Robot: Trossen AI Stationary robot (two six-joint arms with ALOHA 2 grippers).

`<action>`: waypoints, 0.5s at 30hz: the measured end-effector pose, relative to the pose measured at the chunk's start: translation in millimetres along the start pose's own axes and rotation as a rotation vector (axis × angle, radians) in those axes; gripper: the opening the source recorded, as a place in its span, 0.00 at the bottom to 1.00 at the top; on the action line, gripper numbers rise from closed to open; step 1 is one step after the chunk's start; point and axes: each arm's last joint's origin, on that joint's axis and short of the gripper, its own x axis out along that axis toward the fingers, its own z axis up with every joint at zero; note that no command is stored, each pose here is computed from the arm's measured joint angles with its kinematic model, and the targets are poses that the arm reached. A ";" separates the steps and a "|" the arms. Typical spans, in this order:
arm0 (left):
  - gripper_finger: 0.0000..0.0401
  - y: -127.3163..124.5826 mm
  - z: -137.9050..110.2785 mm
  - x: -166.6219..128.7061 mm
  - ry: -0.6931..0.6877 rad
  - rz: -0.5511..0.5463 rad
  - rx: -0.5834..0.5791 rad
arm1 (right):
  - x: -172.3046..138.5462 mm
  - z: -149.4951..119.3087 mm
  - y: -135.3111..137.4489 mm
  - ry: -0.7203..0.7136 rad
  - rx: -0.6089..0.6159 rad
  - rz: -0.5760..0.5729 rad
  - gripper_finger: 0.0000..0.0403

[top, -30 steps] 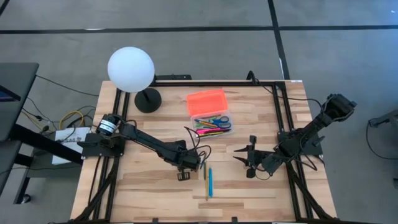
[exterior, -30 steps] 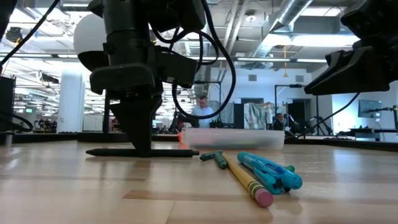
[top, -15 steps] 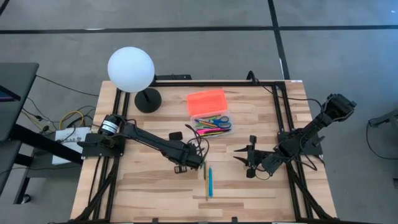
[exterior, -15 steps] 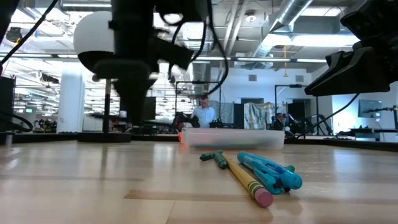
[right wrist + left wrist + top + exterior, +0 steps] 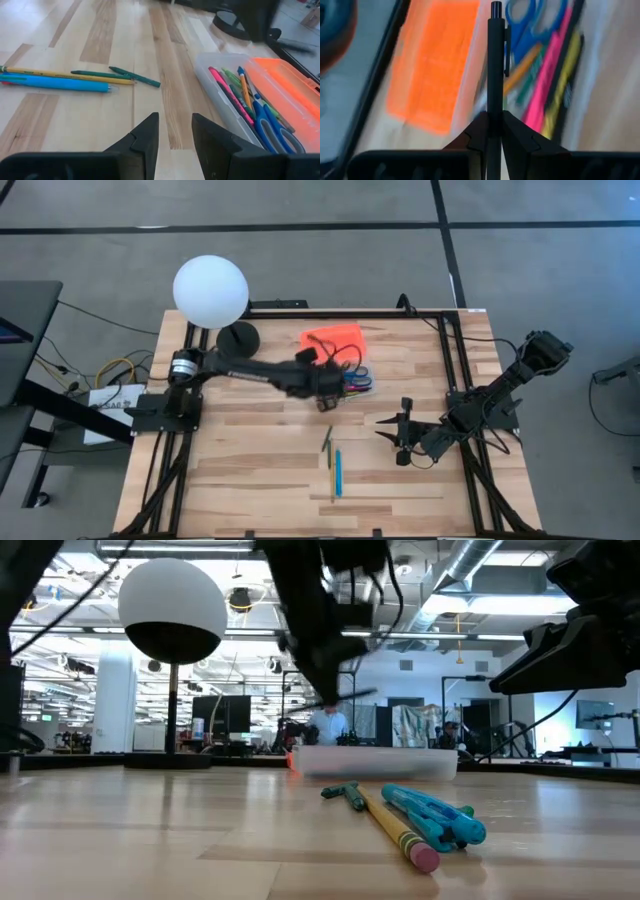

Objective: Pick & place school supplies into a supply box
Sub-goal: Put the black pen into the orange supply box

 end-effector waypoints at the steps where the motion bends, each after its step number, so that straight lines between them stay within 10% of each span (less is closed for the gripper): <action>1: 0.08 4.2 3.7 9.1 -0.004 -0.025 -0.010 | 0.0 0.0 0.0 0.000 0.001 0.000 0.28; 15: 0.08 21.3 15.5 51.3 -0.021 -0.155 -0.061 | -0.1 -6.5 -1.3 0.053 -0.040 -0.011 0.28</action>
